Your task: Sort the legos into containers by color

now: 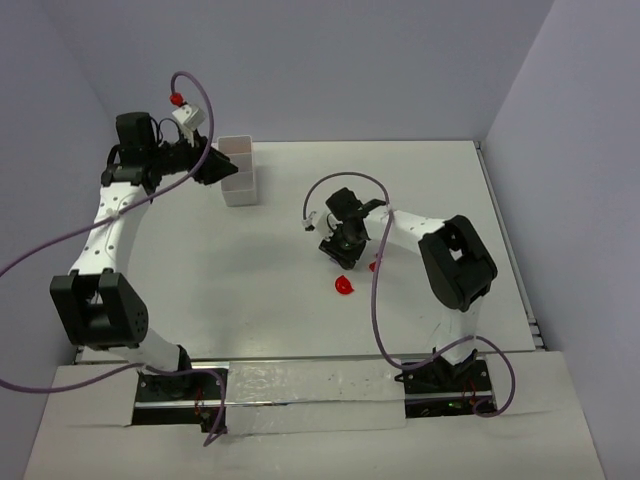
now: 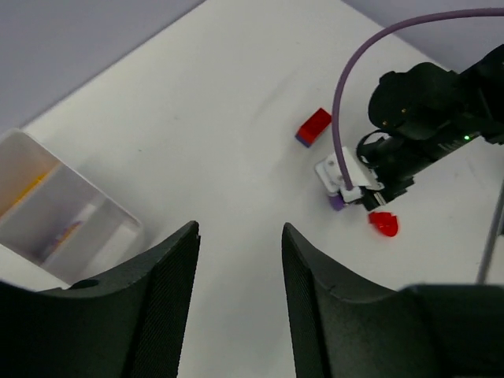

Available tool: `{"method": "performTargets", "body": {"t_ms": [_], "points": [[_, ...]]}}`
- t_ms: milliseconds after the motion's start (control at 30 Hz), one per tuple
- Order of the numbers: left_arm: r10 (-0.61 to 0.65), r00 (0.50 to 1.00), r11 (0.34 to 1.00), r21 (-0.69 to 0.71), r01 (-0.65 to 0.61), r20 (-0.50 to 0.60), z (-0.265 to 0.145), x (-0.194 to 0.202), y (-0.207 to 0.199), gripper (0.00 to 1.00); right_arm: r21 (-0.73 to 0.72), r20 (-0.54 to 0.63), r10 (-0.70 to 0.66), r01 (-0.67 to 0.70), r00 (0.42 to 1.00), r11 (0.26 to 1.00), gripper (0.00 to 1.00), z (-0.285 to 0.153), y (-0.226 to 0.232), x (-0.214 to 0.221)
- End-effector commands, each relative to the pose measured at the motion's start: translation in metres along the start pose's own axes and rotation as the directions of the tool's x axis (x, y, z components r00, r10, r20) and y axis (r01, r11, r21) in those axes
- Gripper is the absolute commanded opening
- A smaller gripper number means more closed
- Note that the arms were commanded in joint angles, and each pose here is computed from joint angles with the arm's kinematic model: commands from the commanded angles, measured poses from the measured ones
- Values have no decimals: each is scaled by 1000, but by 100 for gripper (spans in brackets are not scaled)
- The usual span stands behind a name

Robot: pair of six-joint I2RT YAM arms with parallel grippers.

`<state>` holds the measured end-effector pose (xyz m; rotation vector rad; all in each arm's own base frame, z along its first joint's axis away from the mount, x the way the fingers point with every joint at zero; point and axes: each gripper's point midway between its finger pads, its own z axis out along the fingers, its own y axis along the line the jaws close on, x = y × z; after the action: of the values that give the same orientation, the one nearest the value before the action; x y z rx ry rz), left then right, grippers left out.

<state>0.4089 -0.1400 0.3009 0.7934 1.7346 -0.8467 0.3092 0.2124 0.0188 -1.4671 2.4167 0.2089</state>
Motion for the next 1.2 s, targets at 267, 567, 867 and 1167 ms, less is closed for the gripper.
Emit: {"method": "performTargets", "body": {"t_ms": [267,567,867,1167], "points": [[-449,893,893,-14,449,35,-5,44,-60,53,17,515,-109,117,850,993,15,-143,47,-150],[-559,825,821,86,564,-79,13,64,-91,58,52,530,-176,175,830,983,13,-153,82,-180],[-574,787,769,179,613,-226,24,83,-116,59,88,512,-208,190,834,978,12,-151,85,-189],[-541,797,761,249,599,-268,31,83,-140,63,99,485,-213,189,848,977,11,-140,82,-189]]}}
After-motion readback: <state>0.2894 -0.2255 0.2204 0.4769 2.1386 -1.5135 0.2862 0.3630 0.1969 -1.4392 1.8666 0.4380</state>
